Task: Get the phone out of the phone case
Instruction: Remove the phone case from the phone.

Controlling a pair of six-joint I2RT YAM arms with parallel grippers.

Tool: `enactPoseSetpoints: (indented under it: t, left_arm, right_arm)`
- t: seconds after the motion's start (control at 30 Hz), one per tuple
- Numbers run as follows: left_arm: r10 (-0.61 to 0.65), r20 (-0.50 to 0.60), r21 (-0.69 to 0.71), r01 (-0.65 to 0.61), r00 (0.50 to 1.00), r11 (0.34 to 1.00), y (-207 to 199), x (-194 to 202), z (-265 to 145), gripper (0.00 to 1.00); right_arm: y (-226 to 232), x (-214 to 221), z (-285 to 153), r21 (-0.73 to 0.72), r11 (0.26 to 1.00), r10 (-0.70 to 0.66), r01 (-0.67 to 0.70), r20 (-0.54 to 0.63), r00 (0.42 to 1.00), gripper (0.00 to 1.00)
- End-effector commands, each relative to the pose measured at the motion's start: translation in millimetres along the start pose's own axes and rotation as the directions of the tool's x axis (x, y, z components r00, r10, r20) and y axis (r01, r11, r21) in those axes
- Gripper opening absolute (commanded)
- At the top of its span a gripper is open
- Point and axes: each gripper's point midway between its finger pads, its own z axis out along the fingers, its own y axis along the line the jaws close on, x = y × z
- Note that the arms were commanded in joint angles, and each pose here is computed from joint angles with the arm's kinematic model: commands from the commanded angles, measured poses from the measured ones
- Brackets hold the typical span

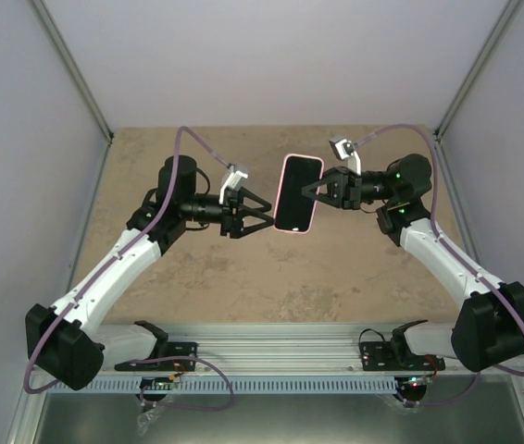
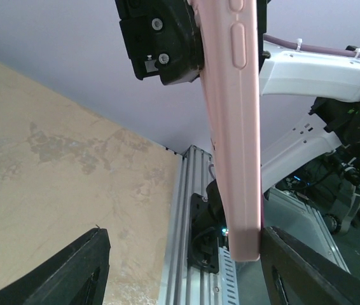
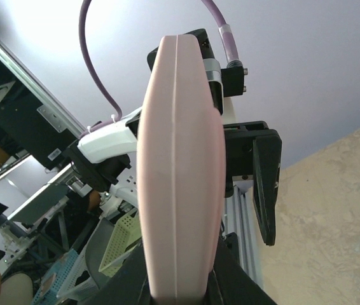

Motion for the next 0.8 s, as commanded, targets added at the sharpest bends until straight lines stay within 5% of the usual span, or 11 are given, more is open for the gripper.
enactPoseSetpoints:
  t: [0.0,0.4,0.77]
  left_arm:
    - [0.032,0.001,-0.086,-0.032,0.999,0.996,13,-7,1,0.66]
    - [0.007,-0.015,-0.367,-0.012,1.0,0.93,69,1,-7,0.56]
    - [-0.049,0.016,-0.238,0.052,0.999,0.97,56,-8,4,0.54]
  right_arm:
    - [15,-7,0,-0.01,0.997,-0.071,0.072,0.027,0.997,0.01]
    - [27,-3,-1,-0.048,0.995,-0.091,0.092,0.017,0.996,0.01]
    - [48,24,12,-0.148,0.98,-0.146,0.134,-0.077,0.986,0.01]
